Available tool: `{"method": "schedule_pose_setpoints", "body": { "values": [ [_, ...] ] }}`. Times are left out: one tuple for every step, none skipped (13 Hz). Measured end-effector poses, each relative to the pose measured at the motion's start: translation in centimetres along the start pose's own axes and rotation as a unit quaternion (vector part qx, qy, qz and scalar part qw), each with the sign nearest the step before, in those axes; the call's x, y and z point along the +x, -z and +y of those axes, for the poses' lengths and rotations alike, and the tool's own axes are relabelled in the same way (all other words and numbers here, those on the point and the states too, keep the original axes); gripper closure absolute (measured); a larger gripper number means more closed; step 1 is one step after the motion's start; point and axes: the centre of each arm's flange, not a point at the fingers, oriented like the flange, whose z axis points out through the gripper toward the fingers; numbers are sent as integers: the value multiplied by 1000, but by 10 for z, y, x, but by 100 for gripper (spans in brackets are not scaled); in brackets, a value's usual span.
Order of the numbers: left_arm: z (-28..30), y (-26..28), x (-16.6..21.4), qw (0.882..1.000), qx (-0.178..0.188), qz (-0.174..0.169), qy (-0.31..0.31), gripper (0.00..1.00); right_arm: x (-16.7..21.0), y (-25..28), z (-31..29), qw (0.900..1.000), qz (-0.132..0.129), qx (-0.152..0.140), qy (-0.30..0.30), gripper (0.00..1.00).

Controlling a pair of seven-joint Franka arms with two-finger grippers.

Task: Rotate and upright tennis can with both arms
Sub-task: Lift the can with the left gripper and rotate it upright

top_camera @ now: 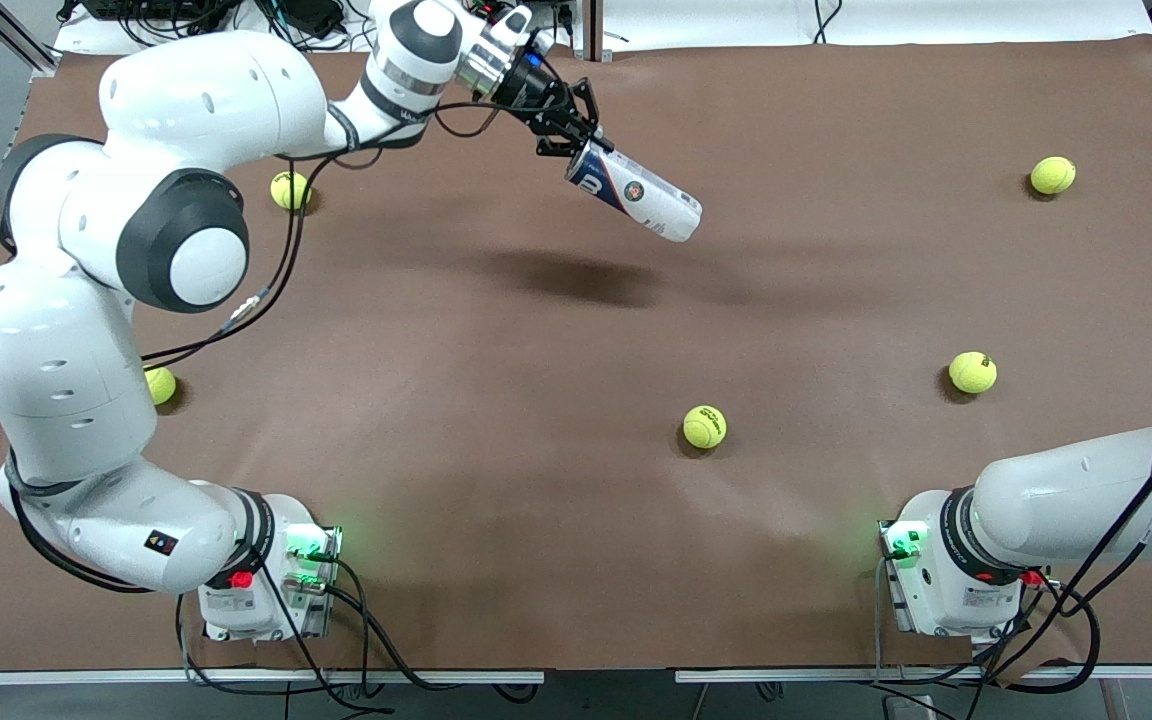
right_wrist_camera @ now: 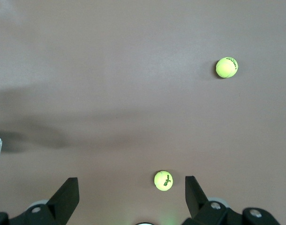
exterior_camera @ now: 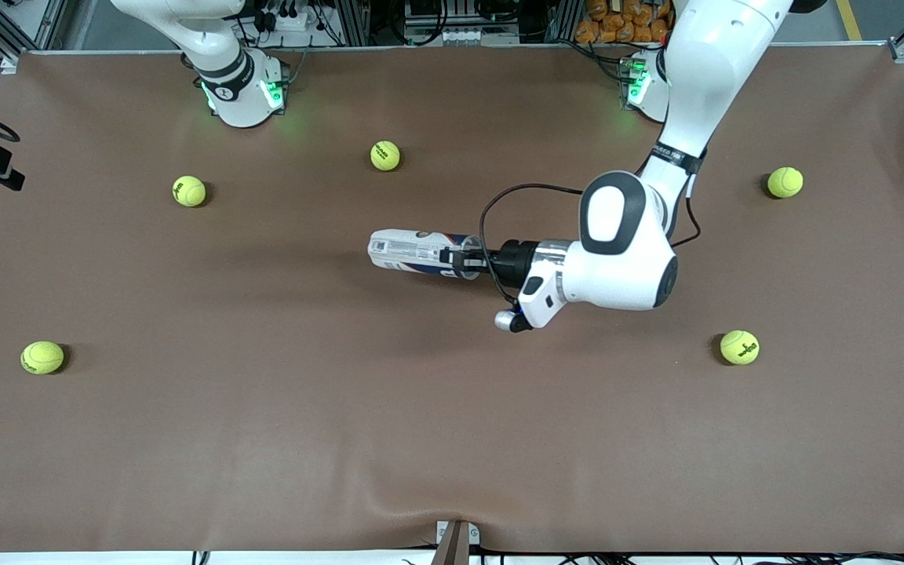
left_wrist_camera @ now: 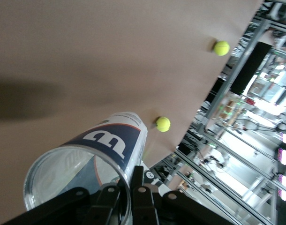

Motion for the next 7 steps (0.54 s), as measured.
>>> {"method": "schedule_pose_setpoints", "body": {
  "values": [
    [6,-6,-5,1000,24,4,1,96,0,0,0,1000,0,0,0,0],
    [10,-9,-8,999,53,12,1,96,0,0,0,1000,0,0,0,0],
    [14,-10,-11,996,86,25,2,96,0,0,0,1000,0,0,0,0],
    [18,-10,-13,992,121,42,5,96,0,0,0,1000,0,0,0,0],
    [23,-10,-15,987,150,60,10,96,0,0,0,1000,0,0,0,0],
    [27,-11,-18,982,171,76,19,96,0,0,0,1000,0,0,0,0],
    [32,-13,-21,977,190,92,29,96,0,0,0,1000,0,0,0,0]
  ]
}}
